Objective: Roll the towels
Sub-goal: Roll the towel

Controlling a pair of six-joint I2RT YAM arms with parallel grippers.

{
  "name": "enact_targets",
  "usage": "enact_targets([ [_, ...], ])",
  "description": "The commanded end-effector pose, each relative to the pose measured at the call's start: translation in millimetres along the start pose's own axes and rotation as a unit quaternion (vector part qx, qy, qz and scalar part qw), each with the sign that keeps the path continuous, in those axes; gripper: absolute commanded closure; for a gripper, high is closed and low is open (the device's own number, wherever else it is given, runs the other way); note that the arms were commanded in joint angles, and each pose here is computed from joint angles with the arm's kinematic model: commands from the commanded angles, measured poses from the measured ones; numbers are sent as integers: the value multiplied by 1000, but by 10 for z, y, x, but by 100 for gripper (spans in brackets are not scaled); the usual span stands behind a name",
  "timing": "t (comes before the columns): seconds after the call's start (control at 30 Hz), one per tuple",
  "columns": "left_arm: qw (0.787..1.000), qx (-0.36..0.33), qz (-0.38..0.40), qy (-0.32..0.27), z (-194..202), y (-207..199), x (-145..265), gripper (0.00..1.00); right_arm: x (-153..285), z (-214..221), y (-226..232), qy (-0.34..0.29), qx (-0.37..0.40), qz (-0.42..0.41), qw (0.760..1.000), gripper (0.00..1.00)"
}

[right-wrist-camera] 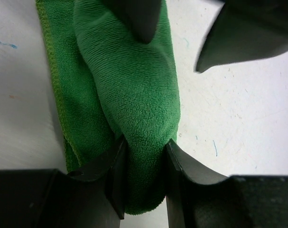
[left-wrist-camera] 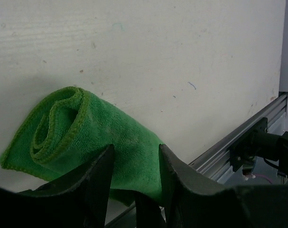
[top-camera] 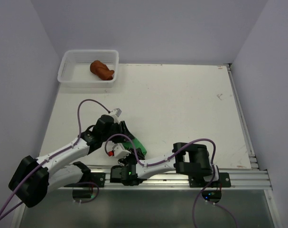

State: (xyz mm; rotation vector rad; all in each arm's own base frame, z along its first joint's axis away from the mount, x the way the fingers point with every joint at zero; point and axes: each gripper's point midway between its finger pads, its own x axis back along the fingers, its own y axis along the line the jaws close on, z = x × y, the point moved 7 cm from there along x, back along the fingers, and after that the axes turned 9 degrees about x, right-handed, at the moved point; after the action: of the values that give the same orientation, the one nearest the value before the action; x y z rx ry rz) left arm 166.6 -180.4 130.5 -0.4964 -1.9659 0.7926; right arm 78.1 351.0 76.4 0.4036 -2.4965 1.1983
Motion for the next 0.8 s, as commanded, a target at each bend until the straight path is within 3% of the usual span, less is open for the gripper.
enact_targets([
  [0.0,1000,5,-13,18,128,134,-54,53,5,63,137,17,-20,-28,999,66],
  [0.23,996,0,-81,21,222,441,-145,53,59,-15,18,-4,-49,-33,998,47],
  [0.5,995,1,-97,21,265,535,-158,54,288,-252,-388,-46,-167,-78,982,34],
  [0.67,995,3,-100,20,285,567,-156,54,463,-327,-654,-64,-249,-155,954,30],
  [0.73,995,4,-99,19,292,573,-152,54,343,-240,-686,-36,-294,-189,936,29],
  [0.77,995,5,-100,19,298,579,-147,54,379,-295,-685,-35,-325,-238,915,29],
])
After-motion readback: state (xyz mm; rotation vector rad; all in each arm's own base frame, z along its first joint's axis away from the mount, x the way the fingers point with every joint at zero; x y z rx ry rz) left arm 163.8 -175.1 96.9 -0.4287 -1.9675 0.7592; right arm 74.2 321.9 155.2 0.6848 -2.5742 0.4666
